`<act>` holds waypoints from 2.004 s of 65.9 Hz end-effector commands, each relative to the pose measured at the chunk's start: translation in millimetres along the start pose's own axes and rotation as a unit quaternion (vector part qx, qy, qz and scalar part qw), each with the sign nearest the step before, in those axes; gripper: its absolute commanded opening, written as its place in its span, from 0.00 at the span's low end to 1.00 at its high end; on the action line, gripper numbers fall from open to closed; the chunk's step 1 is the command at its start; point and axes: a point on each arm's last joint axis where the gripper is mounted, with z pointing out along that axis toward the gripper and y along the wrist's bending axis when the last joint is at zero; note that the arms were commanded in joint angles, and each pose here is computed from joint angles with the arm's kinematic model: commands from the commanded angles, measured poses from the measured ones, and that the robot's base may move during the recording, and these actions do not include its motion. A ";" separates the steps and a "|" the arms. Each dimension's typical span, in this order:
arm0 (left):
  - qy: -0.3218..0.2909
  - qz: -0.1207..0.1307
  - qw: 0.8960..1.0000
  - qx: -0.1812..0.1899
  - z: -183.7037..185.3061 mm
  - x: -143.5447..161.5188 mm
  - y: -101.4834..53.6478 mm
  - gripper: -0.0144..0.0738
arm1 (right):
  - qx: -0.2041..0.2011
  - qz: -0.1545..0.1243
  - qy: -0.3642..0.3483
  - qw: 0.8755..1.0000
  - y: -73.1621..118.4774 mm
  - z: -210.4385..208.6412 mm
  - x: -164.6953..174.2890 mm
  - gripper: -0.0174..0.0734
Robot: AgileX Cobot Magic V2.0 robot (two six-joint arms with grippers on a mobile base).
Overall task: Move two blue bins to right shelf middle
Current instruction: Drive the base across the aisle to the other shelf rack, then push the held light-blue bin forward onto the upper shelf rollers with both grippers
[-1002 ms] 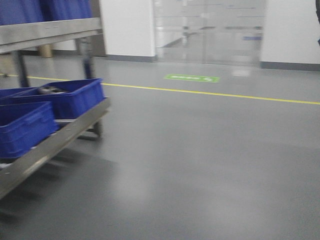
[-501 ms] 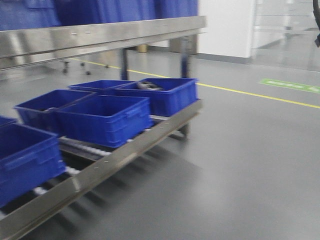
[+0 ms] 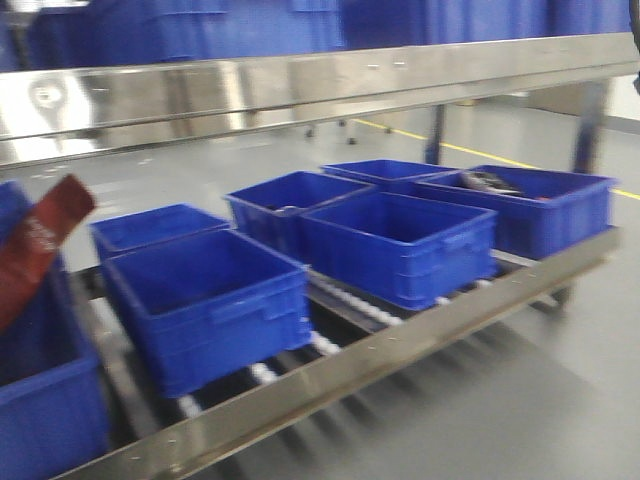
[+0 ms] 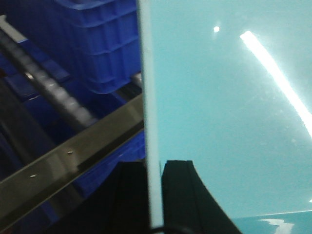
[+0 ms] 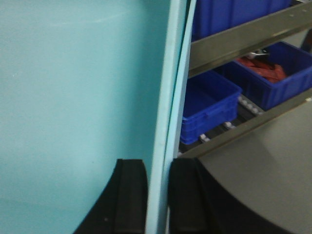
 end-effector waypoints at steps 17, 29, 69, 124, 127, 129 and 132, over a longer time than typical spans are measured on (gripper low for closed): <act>-0.060 0.006 0.998 0.008 -11.7 -14.1 -0.4 0.04 | -0.018 -0.003 -0.066 0.998 0.5 -15.0 -15.2 0.01; -0.060 0.006 0.998 0.008 -11.7 -14.1 -0.4 0.04 | -0.018 -0.003 -0.066 0.998 0.5 -15.0 -15.2 0.01; -0.060 0.006 0.998 0.008 -11.7 -14.1 -0.4 0.04 | -0.018 -0.003 -0.066 0.998 0.5 -15.0 -15.2 0.01; -0.060 0.006 0.998 0.008 -11.7 -14.1 -0.4 0.04 | -0.018 -0.003 -0.066 0.998 0.5 -15.0 -15.2 0.01; -0.060 0.006 0.998 0.007 -11.7 -14.1 -0.3 0.04 | -0.018 -0.003 -0.066 0.998 0.5 -15.0 -15.2 0.01; -0.060 0.006 0.998 0.007 -11.7 -14.1 -0.3 0.04 | -0.018 -0.003 -0.066 0.998 0.5 -15.0 -15.2 0.01; -0.060 0.006 0.998 0.007 -11.7 -14.1 -0.3 0.04 | -0.018 -0.003 -0.066 0.998 0.5 -15.0 -15.2 0.01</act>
